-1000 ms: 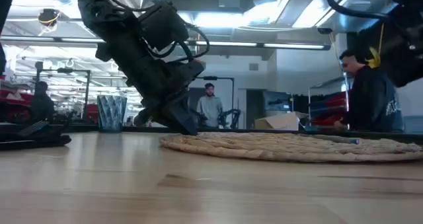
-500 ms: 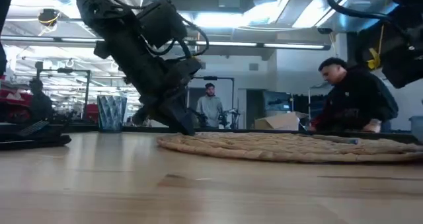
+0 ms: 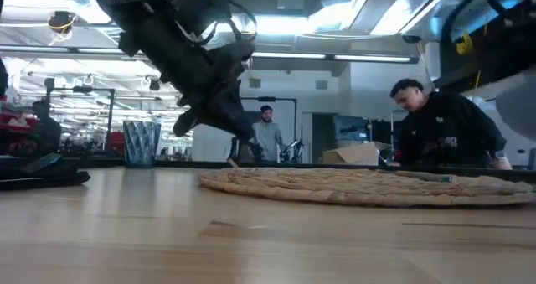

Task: Set table place
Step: Put the blue plate on the brown placemat

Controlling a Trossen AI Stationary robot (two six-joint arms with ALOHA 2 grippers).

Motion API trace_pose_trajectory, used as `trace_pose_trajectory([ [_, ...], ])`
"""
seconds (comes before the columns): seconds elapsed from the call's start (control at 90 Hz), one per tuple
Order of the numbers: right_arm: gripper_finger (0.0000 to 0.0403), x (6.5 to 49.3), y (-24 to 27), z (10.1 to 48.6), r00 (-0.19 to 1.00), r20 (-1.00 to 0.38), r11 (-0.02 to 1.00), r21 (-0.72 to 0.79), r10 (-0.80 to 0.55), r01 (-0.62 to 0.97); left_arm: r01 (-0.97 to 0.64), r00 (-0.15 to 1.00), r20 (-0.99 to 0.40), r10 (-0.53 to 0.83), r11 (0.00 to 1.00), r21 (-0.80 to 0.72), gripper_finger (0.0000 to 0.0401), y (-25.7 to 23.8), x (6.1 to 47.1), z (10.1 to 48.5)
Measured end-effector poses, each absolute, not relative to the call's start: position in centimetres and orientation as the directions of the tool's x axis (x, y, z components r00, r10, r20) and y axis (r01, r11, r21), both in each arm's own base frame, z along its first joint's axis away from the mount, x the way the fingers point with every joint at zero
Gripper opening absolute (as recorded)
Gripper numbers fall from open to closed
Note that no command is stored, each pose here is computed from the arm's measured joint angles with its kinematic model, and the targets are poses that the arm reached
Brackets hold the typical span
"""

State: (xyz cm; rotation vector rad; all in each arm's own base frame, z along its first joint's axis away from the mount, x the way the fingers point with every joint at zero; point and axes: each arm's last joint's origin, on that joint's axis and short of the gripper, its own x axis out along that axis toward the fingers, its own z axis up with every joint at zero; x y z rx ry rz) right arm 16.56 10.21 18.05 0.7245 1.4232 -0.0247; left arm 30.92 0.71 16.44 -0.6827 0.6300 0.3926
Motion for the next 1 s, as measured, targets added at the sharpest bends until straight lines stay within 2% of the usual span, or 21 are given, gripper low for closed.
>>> trace_pose_trajectory([
  [0.2, 0.0001, 17.6, 9.0, 20.3, 0.28, -0.888, 0.745, 0.458, 0.365, 0.485, -0.512, 0.766, -0.63, 0.129, 0.716, -0.475, 0.0, 0.6, 30.8, 17.2],
  [0.522, 0.0001, 19.6, 3.2, 20.4, 0.387, -0.893, 0.663, 0.434, 0.229, 0.609, -0.494, 0.786, -0.605, 0.125, 0.716, -0.494, 0.0, 0.3, 31.3, 18.3],
  [0.833, 0.0, 20.5, -1.2, 19.7, 0.395, -0.903, 0.64, 0.406, 0.17, 0.652, -0.496, 0.775, -0.61, 0.167, 0.758, -0.423, 0.0, 0.2, 32.5, 20.8],
  [1.0, 0.0, 22.4, -3.0, 19.4, 0.372, -0.915, 0.657, 0.379, 0.158, 0.652, -0.502, 0.774, -0.607, 0.18, 0.759, -0.415, 0.0, 0.2, 32.7, 21.3],
])
